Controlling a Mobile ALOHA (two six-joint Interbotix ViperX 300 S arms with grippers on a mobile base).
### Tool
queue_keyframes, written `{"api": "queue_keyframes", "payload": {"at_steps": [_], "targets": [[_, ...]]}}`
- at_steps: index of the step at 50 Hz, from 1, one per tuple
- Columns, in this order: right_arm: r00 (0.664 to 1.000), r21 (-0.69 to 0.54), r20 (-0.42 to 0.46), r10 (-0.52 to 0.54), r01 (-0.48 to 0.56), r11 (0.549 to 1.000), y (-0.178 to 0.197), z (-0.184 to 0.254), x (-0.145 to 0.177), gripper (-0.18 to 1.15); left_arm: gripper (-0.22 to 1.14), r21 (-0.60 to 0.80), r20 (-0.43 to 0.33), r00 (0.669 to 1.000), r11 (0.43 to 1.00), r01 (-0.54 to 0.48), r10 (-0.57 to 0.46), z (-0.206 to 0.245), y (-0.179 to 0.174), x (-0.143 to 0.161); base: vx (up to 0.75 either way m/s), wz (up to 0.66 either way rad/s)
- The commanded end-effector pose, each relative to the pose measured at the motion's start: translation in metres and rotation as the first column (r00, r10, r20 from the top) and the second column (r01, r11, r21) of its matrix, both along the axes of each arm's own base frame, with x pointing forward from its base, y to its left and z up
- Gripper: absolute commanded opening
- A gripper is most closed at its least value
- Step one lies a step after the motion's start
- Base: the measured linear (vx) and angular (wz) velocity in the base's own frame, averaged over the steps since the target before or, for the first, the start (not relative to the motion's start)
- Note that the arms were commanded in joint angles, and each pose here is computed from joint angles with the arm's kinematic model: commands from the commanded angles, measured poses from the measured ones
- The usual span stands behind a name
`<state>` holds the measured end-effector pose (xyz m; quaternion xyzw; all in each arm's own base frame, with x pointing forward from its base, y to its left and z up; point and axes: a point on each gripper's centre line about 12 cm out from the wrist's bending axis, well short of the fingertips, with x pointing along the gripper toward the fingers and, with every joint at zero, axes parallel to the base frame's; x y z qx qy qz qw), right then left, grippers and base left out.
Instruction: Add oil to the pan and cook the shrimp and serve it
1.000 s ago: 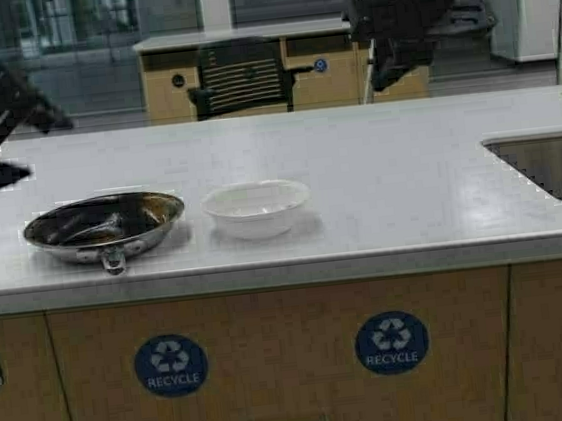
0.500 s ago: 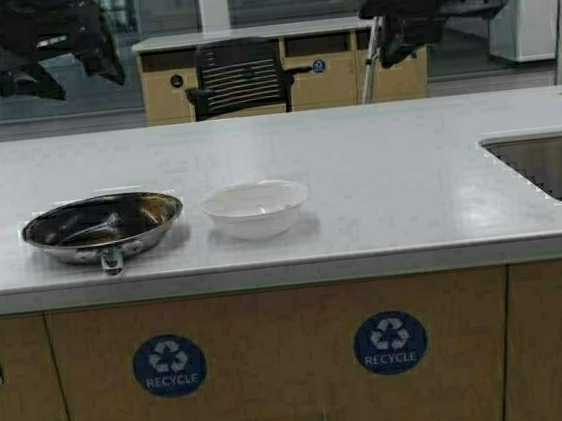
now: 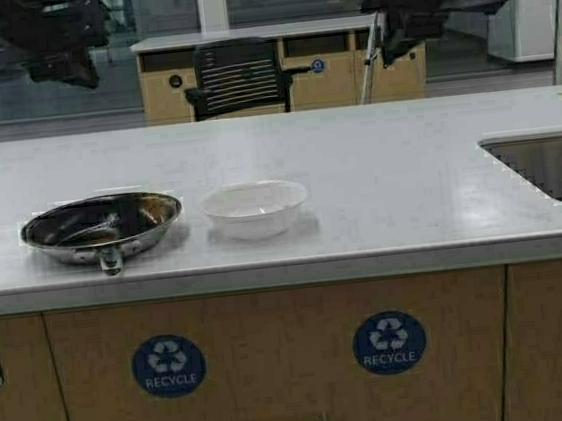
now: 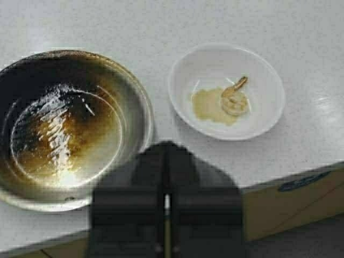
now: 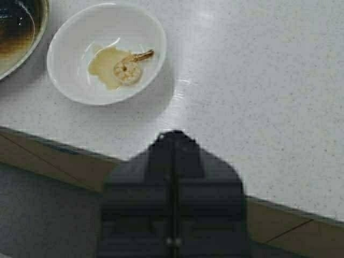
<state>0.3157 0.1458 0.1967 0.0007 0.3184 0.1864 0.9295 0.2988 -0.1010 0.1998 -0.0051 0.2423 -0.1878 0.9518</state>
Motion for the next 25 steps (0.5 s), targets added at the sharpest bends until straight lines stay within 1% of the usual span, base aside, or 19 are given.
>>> {"api": "queue_keyframes", "payload": {"at_steps": [1, 4, 12, 25], "targets": [[0.999, 0.015, 0.035, 0.000, -0.001, 1.000, 0.0011, 0.0126, 0.0014, 0.05, 0.01, -0.007, 0.049, 0.998, 1.000, 0.028, -0.028, 0.0104, -0.0042, 0.0027, 0.00, 0.00], [0.999, 0.013, 0.034, 0.001, -0.001, 1.000, 0.0008, 0.0116, 0.0009, 0.05, 0.07, -0.008, 0.052, 0.998, 0.999, 0.031, -0.031, 0.0108, -0.0046, 0.0028, 0.00, 0.00], [0.999, 0.014, 0.032, 0.000, -0.001, 1.000, 0.0009, 0.0111, 0.0010, 0.05, 0.03, -0.011, 0.058, 0.998, 0.999, 0.036, -0.035, 0.0115, -0.0052, 0.0028, 0.00, 0.00], [0.999, 0.013, 0.034, 0.001, -0.001, 1.000, 0.0010, 0.0117, 0.0013, 0.05, 0.03, -0.016, 0.073, 0.997, 0.999, 0.038, -0.036, 0.0162, -0.0052, 0.0021, 0.00, 0.00]]}}
